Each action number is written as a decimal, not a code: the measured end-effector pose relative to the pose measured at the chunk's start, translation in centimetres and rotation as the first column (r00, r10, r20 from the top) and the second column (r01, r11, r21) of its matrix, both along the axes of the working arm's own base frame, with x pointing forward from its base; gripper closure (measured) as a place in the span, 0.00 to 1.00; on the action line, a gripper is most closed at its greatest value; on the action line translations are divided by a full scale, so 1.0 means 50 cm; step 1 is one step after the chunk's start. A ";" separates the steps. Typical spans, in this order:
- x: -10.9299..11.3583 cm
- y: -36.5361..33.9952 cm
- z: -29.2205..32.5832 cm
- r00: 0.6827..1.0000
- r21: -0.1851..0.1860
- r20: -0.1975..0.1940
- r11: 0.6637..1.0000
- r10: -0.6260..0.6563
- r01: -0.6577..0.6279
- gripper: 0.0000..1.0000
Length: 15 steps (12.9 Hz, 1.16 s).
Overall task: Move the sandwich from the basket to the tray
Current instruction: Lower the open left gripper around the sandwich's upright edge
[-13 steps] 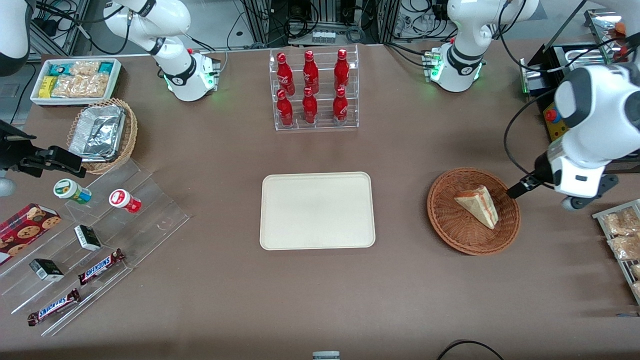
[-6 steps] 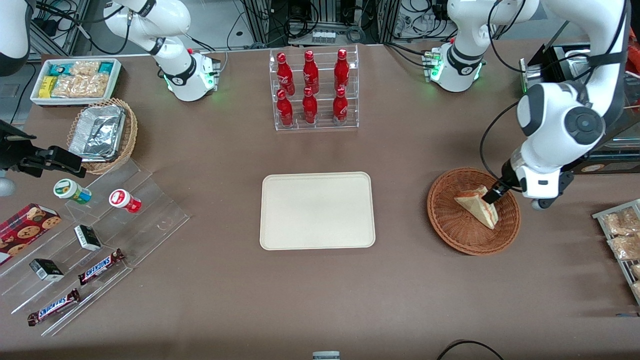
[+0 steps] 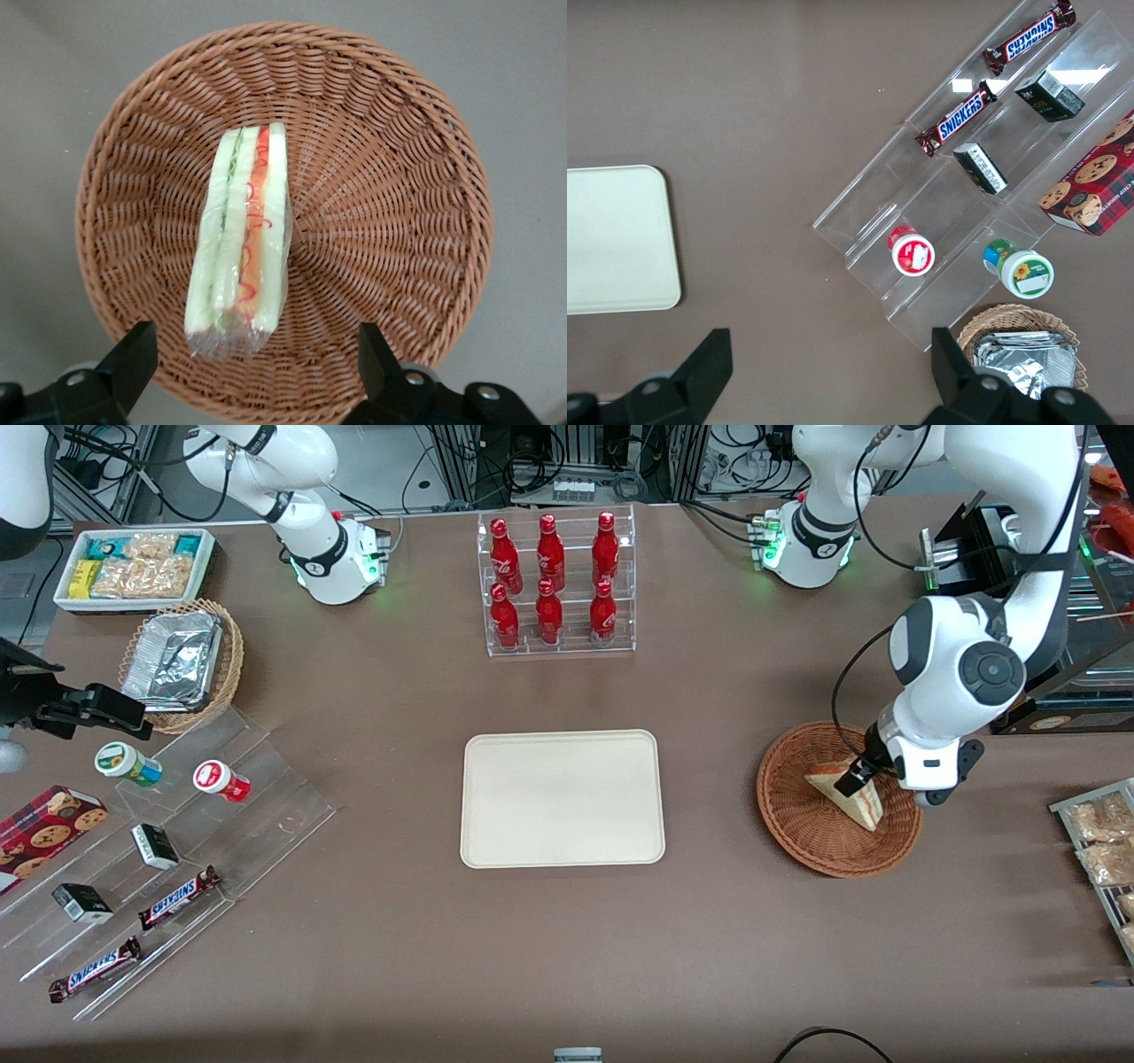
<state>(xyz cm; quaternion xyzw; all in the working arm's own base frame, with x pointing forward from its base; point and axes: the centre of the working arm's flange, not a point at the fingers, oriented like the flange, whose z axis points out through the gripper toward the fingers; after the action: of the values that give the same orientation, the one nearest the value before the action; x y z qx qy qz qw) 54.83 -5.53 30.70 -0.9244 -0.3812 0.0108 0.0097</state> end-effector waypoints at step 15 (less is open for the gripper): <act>-0.002 0.004 -0.120 0.998 0.017 -0.067 1.000 0.001 0.000 0.63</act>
<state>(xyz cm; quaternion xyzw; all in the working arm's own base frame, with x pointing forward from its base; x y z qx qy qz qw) 54.73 -5.31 24.68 -0.9233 -0.3810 0.0387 0.0301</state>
